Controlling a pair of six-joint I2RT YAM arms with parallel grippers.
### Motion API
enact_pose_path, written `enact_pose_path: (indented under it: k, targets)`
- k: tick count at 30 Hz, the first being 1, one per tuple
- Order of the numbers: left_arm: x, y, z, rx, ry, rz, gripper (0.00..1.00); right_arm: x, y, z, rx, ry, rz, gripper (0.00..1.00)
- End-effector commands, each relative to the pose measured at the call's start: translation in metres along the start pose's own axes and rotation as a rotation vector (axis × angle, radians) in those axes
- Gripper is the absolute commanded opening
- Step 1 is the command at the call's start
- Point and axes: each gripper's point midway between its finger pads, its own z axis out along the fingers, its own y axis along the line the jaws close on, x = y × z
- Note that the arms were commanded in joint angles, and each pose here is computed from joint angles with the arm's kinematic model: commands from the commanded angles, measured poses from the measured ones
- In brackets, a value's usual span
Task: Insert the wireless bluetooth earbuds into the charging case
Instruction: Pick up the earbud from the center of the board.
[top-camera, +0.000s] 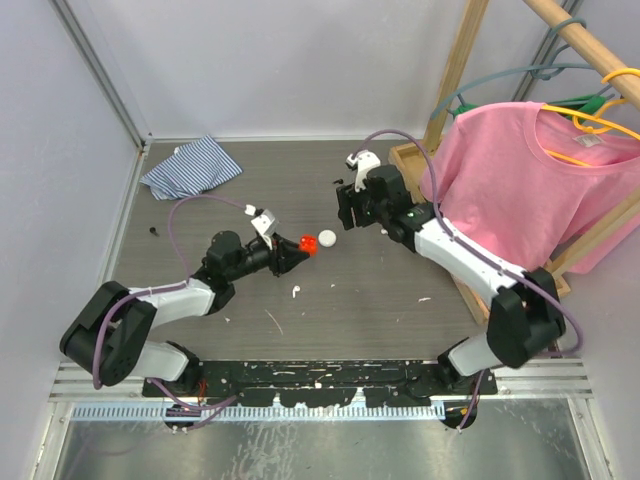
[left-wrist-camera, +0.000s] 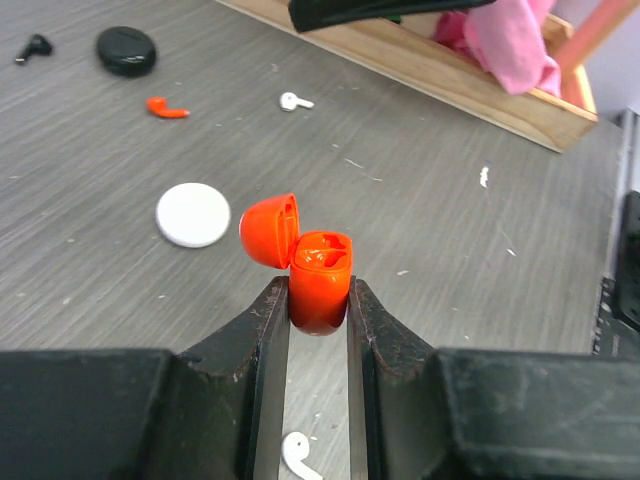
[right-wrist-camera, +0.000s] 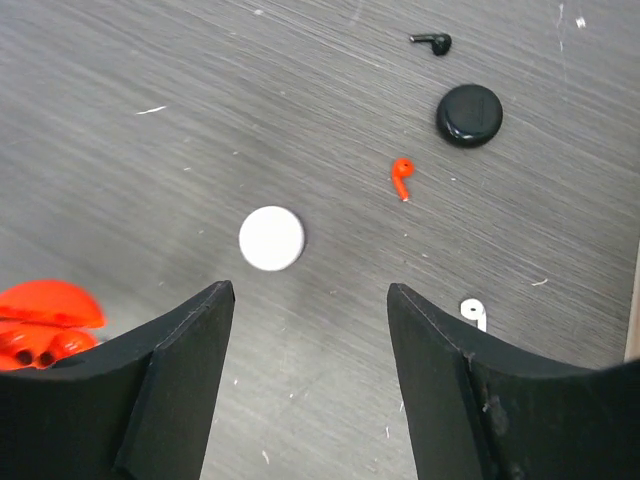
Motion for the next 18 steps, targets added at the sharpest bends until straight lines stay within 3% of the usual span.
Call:
enact_pose_path:
  k: [1,11,18]
  targets:
    - [-0.023,0.023,-0.004,-0.122,-0.107,0.049,0.00,-0.026,-0.017,0.025,0.085,-0.040,0.053,0.67]
    - [-0.023,0.030,-0.009,-0.155,-0.152,0.070,0.00,-0.004,-0.058,0.116,0.192,0.066,0.118,0.58]
    - [-0.020,0.024,-0.007,-0.110,-0.145,0.082,0.00,0.018,-0.078,0.150,0.231,0.130,0.152,0.48]
